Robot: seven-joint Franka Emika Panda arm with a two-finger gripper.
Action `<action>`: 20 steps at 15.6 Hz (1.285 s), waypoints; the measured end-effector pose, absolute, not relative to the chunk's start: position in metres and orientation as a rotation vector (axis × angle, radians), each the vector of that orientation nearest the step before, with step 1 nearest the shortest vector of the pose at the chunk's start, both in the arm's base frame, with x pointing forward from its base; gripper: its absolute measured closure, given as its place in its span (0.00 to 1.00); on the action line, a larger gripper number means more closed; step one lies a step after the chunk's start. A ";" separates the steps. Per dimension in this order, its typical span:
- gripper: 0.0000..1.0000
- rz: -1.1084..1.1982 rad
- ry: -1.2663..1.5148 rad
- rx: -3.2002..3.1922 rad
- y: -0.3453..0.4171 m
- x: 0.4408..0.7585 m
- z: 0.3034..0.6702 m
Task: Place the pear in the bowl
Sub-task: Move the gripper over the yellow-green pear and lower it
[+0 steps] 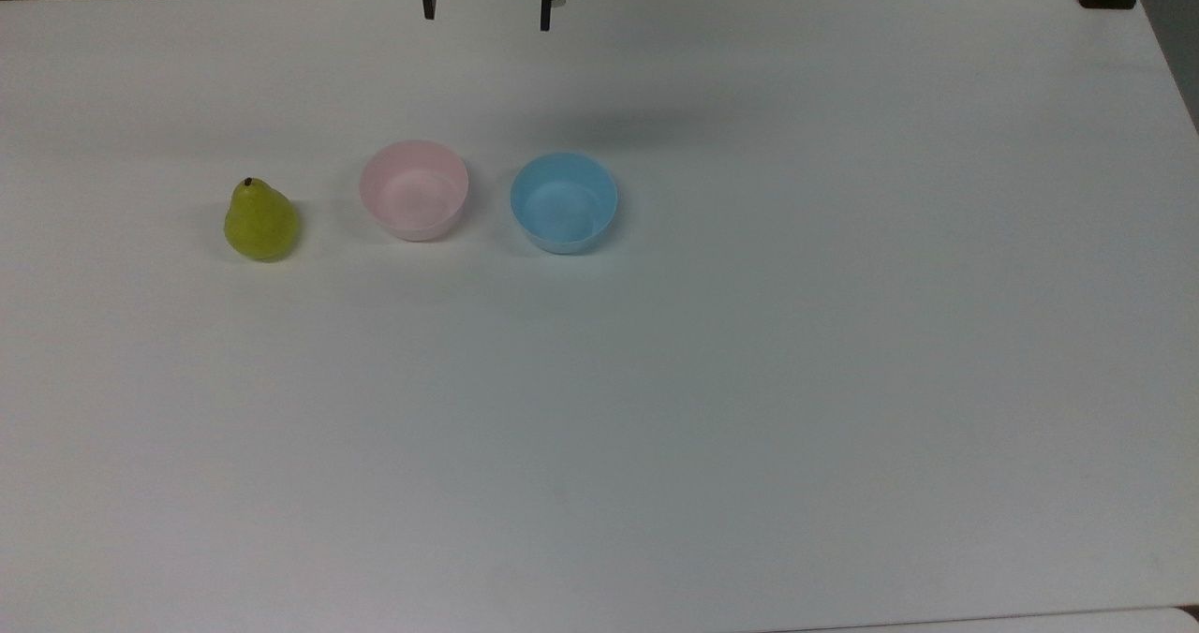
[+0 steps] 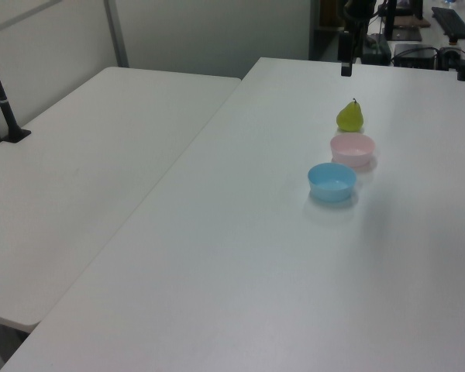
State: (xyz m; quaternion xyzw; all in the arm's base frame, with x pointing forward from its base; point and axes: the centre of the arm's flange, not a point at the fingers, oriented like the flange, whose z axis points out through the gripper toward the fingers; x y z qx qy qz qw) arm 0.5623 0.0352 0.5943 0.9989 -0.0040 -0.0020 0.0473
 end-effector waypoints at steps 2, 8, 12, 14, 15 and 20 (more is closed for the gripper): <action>0.00 -0.013 -0.022 3.046 0.034 0.563 0.592; 0.00 -0.023 -0.065 3.046 0.018 0.564 0.589; 0.00 -0.019 -0.065 3.046 0.018 0.565 0.587; 0.00 0.001 -0.066 3.047 0.012 0.570 0.584; 0.00 0.006 -0.066 3.048 0.006 0.573 0.581; 0.00 0.015 -0.041 3.049 -0.058 0.581 0.570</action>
